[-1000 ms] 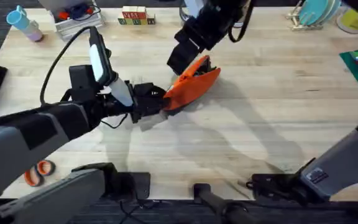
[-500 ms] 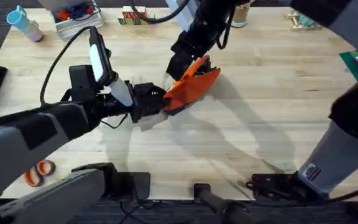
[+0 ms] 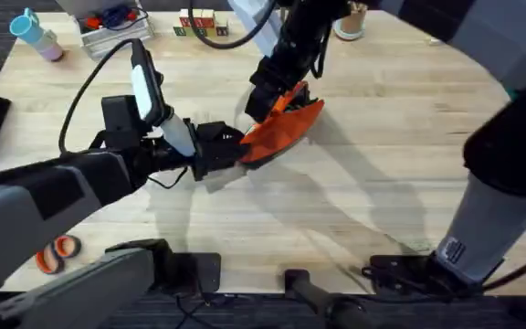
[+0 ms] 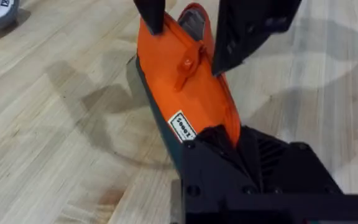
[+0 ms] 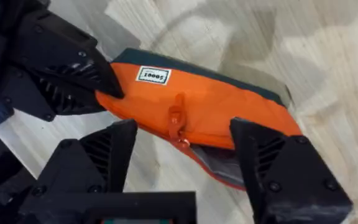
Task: Unzip the bag, pick up the pens from the table one at a time and place them inside, then zip the bag closed.
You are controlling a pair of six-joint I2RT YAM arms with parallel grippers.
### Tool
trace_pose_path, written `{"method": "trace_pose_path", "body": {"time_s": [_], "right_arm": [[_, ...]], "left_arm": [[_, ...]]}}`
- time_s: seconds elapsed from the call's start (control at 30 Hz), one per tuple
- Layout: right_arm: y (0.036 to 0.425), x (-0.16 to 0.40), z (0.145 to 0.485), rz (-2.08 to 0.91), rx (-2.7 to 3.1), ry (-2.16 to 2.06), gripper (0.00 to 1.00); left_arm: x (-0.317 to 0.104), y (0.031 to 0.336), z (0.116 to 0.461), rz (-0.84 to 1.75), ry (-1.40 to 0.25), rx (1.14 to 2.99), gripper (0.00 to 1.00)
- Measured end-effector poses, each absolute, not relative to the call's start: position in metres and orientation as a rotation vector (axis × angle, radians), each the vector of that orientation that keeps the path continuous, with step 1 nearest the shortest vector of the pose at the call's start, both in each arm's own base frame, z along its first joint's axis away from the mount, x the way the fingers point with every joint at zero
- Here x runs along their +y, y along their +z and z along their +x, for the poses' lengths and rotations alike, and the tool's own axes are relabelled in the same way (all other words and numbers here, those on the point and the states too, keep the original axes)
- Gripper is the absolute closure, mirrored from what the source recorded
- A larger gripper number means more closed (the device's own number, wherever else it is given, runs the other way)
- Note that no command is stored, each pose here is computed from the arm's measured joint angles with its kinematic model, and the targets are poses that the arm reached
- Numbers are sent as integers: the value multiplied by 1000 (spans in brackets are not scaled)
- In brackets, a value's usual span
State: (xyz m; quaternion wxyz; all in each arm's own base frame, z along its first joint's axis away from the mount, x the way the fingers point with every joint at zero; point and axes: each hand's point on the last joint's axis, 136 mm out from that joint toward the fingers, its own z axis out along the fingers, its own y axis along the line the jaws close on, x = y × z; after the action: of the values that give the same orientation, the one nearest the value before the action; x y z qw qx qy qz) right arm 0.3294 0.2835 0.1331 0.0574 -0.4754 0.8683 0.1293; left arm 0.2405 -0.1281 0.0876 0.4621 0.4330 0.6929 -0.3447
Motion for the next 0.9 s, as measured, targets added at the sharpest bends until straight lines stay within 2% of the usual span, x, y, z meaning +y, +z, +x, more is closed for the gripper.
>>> {"method": "trace_pose_path", "body": {"time_s": [0.1,0.27,0.4,0.9], "right_arm": [[124,284,329,-1451,2652,391,155],[123,284,329,-1454,2655,394,295],[122,283,327,-1458,2665,395,365],[122,280,320,-1468,2692,411,515]], "left_arm": [[-128,88,241,1065,-847,1704,960],[-128,88,240,1065,-848,1704,960],[-128,88,240,1065,-849,1704,960],[-128,88,240,1064,-853,1704,960]]}}
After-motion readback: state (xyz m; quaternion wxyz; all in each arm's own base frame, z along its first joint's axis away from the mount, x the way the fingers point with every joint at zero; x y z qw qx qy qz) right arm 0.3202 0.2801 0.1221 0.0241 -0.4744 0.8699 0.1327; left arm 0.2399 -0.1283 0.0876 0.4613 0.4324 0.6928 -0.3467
